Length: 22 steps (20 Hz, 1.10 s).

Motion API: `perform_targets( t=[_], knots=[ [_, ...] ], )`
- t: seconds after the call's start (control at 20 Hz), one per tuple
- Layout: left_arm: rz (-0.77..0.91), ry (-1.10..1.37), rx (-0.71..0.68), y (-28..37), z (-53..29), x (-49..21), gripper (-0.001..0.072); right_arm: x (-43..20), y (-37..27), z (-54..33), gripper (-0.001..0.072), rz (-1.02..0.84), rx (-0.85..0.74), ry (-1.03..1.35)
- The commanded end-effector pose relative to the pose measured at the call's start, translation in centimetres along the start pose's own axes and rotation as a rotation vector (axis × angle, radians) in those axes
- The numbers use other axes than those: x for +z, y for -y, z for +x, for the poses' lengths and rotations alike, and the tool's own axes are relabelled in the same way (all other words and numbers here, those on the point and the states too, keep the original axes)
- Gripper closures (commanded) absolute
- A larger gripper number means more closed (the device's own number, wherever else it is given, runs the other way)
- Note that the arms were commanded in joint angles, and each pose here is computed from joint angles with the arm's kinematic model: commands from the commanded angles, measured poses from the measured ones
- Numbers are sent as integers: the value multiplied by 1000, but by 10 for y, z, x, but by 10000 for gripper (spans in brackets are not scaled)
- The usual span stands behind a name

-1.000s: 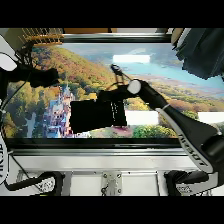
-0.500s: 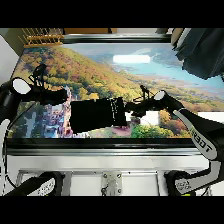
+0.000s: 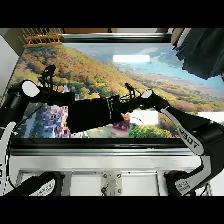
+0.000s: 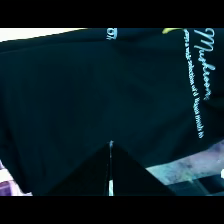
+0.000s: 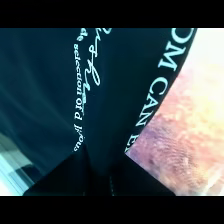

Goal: Fold the clothes and pants, and hang the long-sleeved shirts on hangers.

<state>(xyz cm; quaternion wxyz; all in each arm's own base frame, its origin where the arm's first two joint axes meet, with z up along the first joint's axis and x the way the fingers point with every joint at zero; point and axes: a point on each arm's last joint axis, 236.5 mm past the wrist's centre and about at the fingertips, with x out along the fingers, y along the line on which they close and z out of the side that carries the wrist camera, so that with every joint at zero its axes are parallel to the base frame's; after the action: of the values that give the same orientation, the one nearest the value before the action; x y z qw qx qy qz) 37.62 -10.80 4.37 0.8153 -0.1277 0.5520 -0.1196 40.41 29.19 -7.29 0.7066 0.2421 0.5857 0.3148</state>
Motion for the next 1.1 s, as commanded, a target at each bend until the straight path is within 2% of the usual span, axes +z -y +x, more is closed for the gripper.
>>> perform_targets(
  t=[0.0,0.2,0.3,0.45,0.7,1.05],
  knots=[
    [29,-8,-11,12,3,-4,699,46,36,-82,699,-27,-173,150],
    [28,-12,-33,20,3,-5,699,77,142,-279,699,171,-512,473],
    [26,-12,-38,21,3,-6,699,61,187,-365,698,323,-612,611],
    [25,-12,-38,21,3,-6,699,8,241,-441,699,552,-680,692],
    [14,-16,-38,21,3,-6,699,-86,294,-439,699,807,-698,584],
    [15,-40,-37,21,3,-12,699,-144,297,-432,687,877,-770,431]
  ],
)
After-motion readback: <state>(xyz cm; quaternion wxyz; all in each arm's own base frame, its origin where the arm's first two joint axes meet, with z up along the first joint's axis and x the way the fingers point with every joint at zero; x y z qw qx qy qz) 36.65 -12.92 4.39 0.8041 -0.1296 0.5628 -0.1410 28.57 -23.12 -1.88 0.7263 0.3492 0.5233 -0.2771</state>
